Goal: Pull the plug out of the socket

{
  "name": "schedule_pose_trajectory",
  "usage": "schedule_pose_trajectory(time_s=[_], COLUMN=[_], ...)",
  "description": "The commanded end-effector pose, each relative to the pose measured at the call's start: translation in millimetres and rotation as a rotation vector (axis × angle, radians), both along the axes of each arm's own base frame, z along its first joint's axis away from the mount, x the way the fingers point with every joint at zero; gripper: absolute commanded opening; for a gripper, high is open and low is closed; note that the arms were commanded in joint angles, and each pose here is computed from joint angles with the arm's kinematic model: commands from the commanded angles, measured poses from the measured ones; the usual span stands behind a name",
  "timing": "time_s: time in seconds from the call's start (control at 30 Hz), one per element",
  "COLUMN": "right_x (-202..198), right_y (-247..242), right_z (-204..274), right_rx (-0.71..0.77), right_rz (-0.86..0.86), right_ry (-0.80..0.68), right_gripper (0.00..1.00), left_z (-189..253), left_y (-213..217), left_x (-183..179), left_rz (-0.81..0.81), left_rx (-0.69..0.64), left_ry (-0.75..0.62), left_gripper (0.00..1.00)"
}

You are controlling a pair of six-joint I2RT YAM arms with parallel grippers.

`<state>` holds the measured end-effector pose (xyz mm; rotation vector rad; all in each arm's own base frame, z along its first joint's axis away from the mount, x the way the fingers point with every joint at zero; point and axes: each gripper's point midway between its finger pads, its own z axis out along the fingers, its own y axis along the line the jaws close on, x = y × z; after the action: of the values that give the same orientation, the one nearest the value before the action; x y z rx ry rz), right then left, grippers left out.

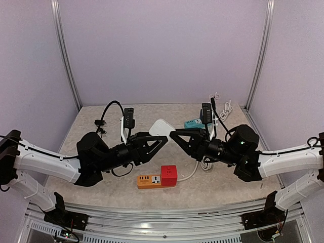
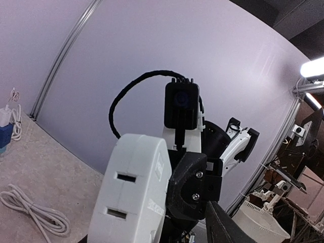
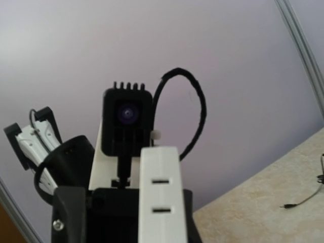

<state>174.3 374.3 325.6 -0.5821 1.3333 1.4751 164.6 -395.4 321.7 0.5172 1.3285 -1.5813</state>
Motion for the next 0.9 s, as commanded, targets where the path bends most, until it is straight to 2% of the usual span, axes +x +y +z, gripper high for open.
schedule_pose_trajectory(time_s=[0.0,0.13,0.33,0.53,0.77,0.87], right_x=[21.0,20.4,20.5,18.6,21.0,22.9], right_y=[-8.1,-5.4,-1.1,-0.6,-0.1,-1.4], right_z=[-18.8,-20.5,-27.0,-27.5,-31.3,-30.3], right_rx=[-0.09,-0.094,-0.094,-0.092,-0.101,-0.097], right_rz=[-0.123,-0.112,-0.094,-0.082,-0.089,-0.097], right_ry=[0.021,0.026,0.043,0.045,0.071,0.078], right_gripper=[0.0,0.0,0.0,0.0,0.0,0.0], left_z=[13.6,15.5,22.3,20.4,23.9,24.6], left_y=[18.2,19.6,18.0,24.5,31.5,31.9], left_x=[0.2,-1.8,-8.3,-5.1,-7.3,-6.3], left_rz=[0.042,0.035,-0.002,0.007,-0.002,0.0], left_rx=[-0.056,-0.057,-0.072,-0.079,-0.102,-0.101], left_ry=[0.0,-0.011,-0.041,-0.035,-0.05,-0.049], left_gripper=[0.52,0.49,0.34,0.26,0.12,0.11])
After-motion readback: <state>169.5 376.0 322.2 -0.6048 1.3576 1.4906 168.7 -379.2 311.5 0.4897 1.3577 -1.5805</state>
